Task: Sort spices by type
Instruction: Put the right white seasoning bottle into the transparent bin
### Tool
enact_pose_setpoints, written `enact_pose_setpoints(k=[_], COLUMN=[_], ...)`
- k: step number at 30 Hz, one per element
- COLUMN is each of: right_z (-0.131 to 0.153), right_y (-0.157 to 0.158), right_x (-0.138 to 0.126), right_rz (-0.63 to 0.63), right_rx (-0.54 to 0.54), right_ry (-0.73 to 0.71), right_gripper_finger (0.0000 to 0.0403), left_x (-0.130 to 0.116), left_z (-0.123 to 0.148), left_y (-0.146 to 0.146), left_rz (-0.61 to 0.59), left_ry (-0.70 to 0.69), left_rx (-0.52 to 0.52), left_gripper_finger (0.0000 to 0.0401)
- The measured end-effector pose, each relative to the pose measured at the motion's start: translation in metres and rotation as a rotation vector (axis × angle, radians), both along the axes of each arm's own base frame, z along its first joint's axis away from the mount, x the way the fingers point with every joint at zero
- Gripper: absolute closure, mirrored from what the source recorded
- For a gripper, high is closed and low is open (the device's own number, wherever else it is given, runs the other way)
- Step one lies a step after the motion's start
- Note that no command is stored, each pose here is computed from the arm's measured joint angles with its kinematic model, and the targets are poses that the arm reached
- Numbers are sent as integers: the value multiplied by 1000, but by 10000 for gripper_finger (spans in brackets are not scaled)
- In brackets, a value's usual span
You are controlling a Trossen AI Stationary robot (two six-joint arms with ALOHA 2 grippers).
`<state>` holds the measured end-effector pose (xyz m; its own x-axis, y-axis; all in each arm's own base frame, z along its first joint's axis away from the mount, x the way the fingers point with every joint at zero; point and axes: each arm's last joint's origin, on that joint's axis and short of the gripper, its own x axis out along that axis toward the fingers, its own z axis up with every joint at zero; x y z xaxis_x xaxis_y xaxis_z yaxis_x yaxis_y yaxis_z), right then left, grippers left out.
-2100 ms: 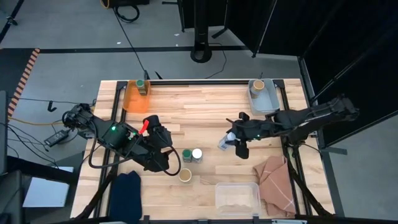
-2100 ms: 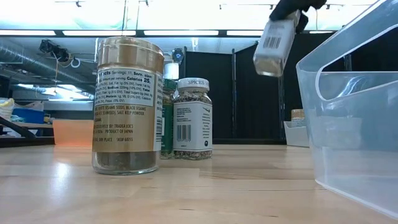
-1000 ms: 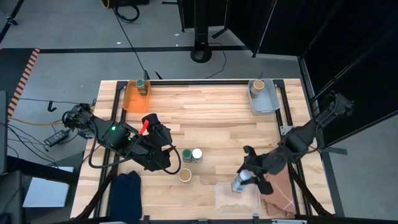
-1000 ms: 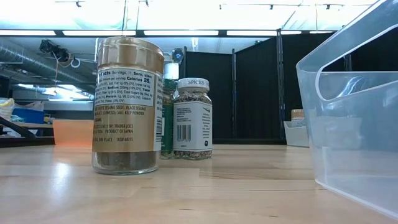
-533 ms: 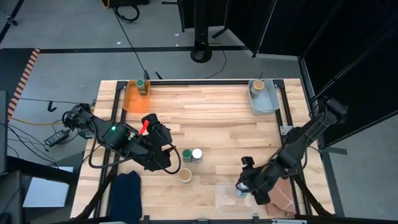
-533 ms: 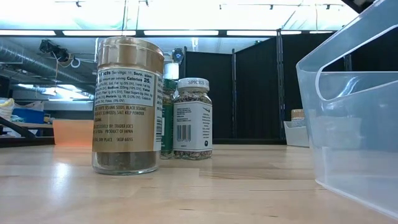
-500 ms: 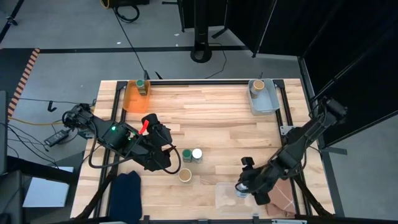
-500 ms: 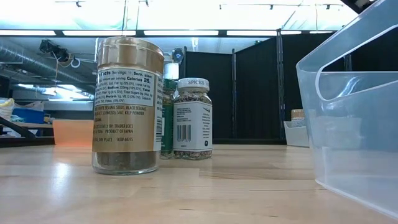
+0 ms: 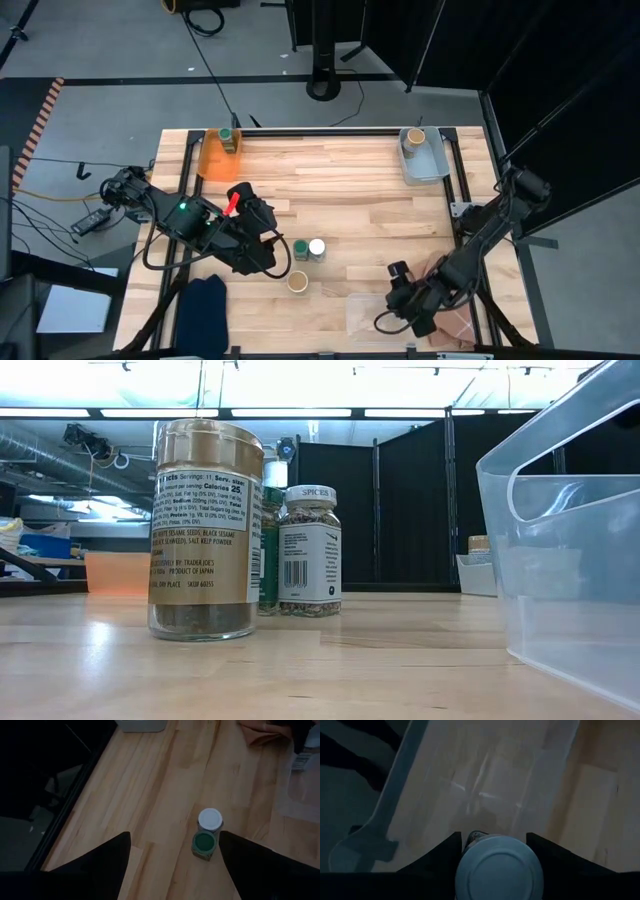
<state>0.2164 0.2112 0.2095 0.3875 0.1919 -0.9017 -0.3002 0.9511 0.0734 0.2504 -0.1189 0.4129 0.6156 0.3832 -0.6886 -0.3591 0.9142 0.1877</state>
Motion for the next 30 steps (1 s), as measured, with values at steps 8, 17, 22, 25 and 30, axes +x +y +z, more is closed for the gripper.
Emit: enact_pose_setpoints(k=[8,17,22,25,30], right_z=[-2,-4,-4,-4,-4], right_y=[2,-1,-1,-1,0], right_x=[-2,-4,-4,-5,-5], right_rz=[5,-4,-4,-3,6], right_rx=[-71,-126,-132,-131,-98], right_ry=[-39,-42,-41,-38,-9], right_gripper_finger=[192,192,177,162,148], left_x=[0,0,0,0,0], left_z=[0,1,1,1,1], left_y=[0,1,1,2,2], left_rz=[17,43,46,47,47], left_ry=[-14,-36,-38,-39,-40], left_rx=[10,29,33,35,35], left_gripper_finger=[91,91,91,91,91])
